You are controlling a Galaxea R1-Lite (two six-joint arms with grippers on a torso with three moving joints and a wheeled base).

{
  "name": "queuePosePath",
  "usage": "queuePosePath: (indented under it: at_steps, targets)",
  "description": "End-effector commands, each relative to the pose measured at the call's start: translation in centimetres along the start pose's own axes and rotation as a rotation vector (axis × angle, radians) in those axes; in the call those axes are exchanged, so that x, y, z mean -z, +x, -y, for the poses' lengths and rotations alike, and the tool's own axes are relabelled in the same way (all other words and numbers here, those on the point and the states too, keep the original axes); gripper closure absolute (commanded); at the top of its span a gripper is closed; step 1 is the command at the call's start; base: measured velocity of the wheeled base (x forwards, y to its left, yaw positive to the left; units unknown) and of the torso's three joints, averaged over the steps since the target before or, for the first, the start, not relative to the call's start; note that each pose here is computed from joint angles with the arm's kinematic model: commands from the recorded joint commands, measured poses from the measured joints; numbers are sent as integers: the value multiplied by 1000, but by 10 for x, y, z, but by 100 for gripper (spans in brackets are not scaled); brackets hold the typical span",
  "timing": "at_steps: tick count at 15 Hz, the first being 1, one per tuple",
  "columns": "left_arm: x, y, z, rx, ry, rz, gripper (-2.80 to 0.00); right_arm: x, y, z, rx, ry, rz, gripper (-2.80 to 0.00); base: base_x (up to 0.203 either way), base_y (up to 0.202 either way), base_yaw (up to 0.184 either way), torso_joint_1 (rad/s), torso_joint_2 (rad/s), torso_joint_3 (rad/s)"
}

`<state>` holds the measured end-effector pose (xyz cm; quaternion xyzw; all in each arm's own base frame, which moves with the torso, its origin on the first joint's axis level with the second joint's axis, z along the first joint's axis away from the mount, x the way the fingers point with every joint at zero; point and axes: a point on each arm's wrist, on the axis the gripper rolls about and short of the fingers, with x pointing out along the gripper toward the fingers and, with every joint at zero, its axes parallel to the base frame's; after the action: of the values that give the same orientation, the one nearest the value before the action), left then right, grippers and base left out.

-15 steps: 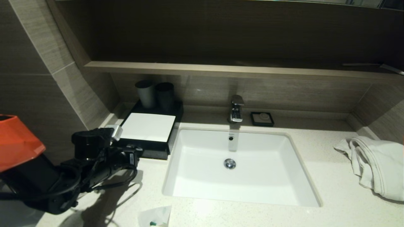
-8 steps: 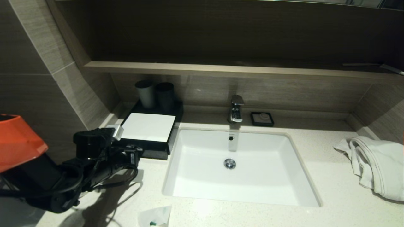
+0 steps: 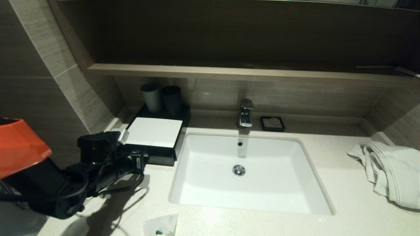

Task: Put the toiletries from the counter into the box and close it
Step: Open the drawer

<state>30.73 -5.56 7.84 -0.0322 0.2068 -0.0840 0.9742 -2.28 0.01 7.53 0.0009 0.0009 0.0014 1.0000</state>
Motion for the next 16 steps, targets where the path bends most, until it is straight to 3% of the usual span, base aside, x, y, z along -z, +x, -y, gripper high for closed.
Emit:
queuePosePath:
  at_steps: [1,16]
  targets:
    - [-1,2,0,1,-1,7,0,0,0,0,0,0,0,0,0,0,0,0,0,0]
    - [0,16,0,-1,-3,4,0,0,0,0,0,0,0,0,0,0,0,0,0,0]
